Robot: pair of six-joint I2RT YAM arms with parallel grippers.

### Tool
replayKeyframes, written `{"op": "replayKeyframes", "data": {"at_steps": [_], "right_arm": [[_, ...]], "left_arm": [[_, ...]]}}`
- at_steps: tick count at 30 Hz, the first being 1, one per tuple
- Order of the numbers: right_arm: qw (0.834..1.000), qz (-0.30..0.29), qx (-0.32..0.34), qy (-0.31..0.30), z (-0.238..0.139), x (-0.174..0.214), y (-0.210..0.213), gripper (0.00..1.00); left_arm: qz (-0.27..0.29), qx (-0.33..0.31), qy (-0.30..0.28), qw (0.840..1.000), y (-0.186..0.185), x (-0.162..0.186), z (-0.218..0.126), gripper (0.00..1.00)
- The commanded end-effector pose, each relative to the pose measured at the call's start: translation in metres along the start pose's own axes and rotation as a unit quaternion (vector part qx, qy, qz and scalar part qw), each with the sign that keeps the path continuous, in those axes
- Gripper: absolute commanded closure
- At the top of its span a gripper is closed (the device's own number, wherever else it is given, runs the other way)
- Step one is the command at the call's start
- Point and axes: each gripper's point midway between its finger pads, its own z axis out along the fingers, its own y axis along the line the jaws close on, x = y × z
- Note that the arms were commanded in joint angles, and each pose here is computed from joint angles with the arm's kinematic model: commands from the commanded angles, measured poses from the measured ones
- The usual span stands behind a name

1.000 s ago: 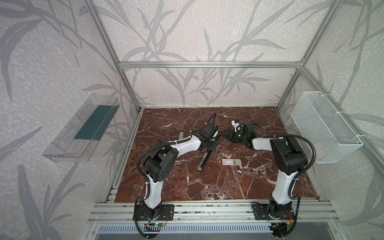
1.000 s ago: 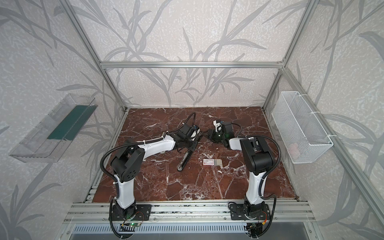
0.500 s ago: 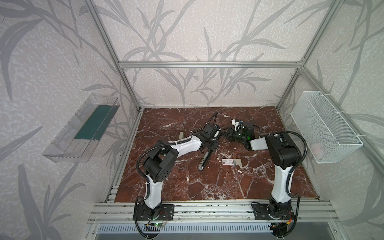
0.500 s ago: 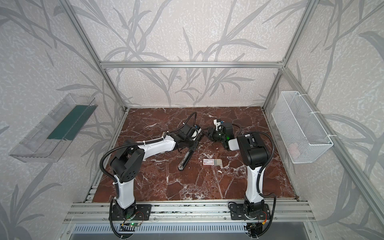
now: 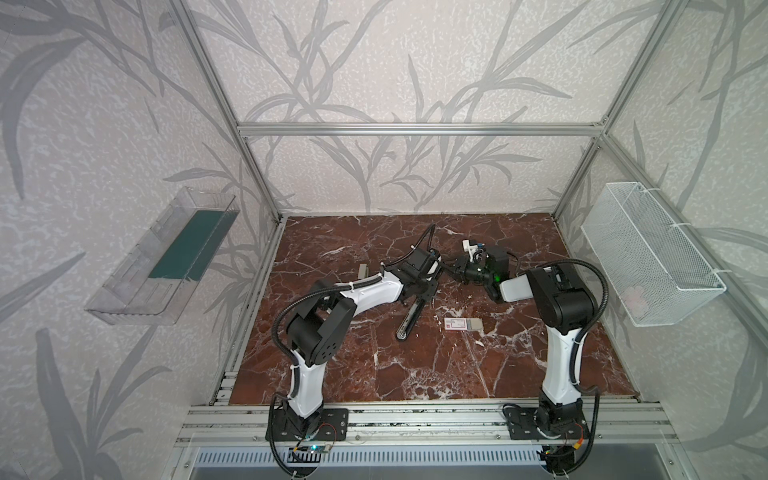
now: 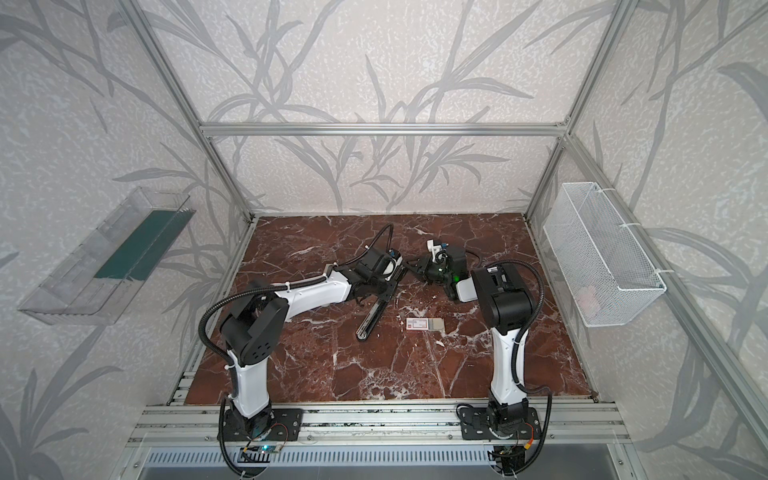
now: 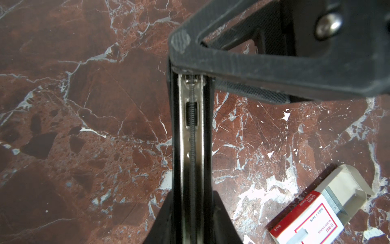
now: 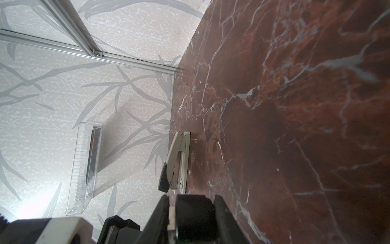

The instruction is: Load the staples into the stapler

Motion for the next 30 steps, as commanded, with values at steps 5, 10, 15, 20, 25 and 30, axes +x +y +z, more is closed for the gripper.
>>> {"op": "replayKeyframes", "data": {"at_steps": [5,10,15,20,25,30], "right_arm": [[1.0,-0.027,-0.013,-0.007,-0.003,-0.004,0.007,0.73],[0.999,-0.042,-0.006,-0.024,-0.01,-0.012,0.004,0.74],[0.997,-0.065,-0.007,-0.045,-0.02,-0.022,0.006,0.74],[0.995,-0.088,0.0,-0.053,-0.026,-0.027,0.006,0.74],[0.994,-0.098,0.0,-0.053,-0.027,-0.029,0.008,0.74],[0.993,-0.101,-0.003,-0.053,-0.028,-0.028,0.01,0.75]], "left_arm": [[0.002,-0.013,-0.05,0.999,-0.001,-0.027,-0.026,0.65],[-0.011,-0.02,-0.08,0.997,0.002,-0.029,-0.044,0.57],[-0.032,-0.019,-0.1,0.994,0.006,-0.014,-0.071,0.56],[-0.062,-0.01,-0.139,0.988,0.013,0.028,-0.101,0.55],[-0.095,0.009,-0.192,0.977,0.02,0.073,-0.114,0.5],[-0.119,0.01,-0.23,0.966,0.03,0.098,-0.113,0.5]]}}
